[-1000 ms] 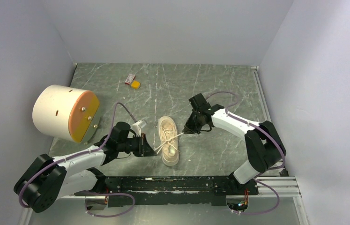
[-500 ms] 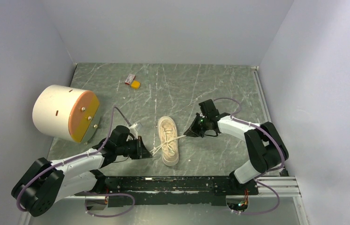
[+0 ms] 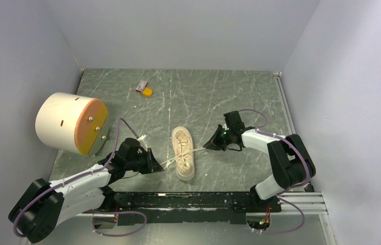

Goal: Tie the shoes

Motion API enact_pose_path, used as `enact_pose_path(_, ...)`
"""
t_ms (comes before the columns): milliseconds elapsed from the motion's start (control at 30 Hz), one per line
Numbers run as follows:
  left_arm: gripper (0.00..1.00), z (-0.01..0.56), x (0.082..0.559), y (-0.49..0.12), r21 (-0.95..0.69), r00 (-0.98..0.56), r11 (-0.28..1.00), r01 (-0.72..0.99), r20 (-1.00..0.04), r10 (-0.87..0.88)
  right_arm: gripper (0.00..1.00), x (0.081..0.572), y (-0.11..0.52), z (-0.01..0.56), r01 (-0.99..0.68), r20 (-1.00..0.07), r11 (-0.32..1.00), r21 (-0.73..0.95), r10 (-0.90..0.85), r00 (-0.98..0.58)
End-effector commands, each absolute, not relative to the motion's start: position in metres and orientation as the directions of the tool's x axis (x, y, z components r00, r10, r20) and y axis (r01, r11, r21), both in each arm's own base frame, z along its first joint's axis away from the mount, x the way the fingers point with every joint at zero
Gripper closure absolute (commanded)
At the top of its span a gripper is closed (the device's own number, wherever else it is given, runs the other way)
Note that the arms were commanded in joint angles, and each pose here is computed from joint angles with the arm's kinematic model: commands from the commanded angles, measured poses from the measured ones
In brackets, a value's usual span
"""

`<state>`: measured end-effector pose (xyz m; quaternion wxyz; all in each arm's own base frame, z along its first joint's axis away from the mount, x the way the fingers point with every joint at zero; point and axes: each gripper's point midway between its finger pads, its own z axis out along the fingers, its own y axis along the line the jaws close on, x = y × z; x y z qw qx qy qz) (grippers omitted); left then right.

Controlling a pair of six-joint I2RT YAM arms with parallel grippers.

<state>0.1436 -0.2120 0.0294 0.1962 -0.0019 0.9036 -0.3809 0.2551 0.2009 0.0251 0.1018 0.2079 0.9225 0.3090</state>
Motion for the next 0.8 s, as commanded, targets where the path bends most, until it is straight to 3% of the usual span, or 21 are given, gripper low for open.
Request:
enact_pose_path(0, 0.95, -0.014, 0.109, -0.174, -0.562, -0.964, 0.827, 0.002, -0.220, -0.147, 1.00, 0.269, 0.172, 0.009, 0.335, -0.156, 0.765, 0.551, 0.488, -0.859)
enact_pose_path(300, 0.95, -0.021, 0.107, -0.162, -0.536, -0.951, 0.843, -0.053, -0.229, -0.206, 1.00, 0.266, 0.162, -0.002, 0.348, -0.150, 0.765, 0.542, 0.496, -0.855)
enact_pose_path(500, 0.95, 0.017, 0.132, -0.193, -0.629, -0.927, 0.767, 0.126, -0.350, -0.135, 0.99, 0.276, 0.188, 0.037, 0.171, -0.223, 0.755, 0.634, 0.390, -0.893)
enact_pose_path(533, 0.91, 0.023, 0.138, -0.195, -0.622, -0.921, 0.771, 0.138, -0.367, -0.131, 0.90, 0.276, 0.194, 0.045, 0.129, -0.242, 0.761, 0.636, 0.356, -0.903)
enact_pose_path(600, 0.65, 0.040, 0.150, -0.201, -0.610, -0.905, 0.769, 0.192, -0.414, -0.102, 0.67, 0.274, 0.206, 0.060, 0.045, -0.282, 0.770, 0.637, 0.287, -0.916)
enact_pose_path(767, 0.39, 0.095, 0.185, -0.201, -0.512, -0.822, 0.806, 0.298, -0.567, -0.056, 0.23, 0.271, 0.209, 0.095, -0.112, -0.373, 0.819, 0.562, 0.130, -0.919)
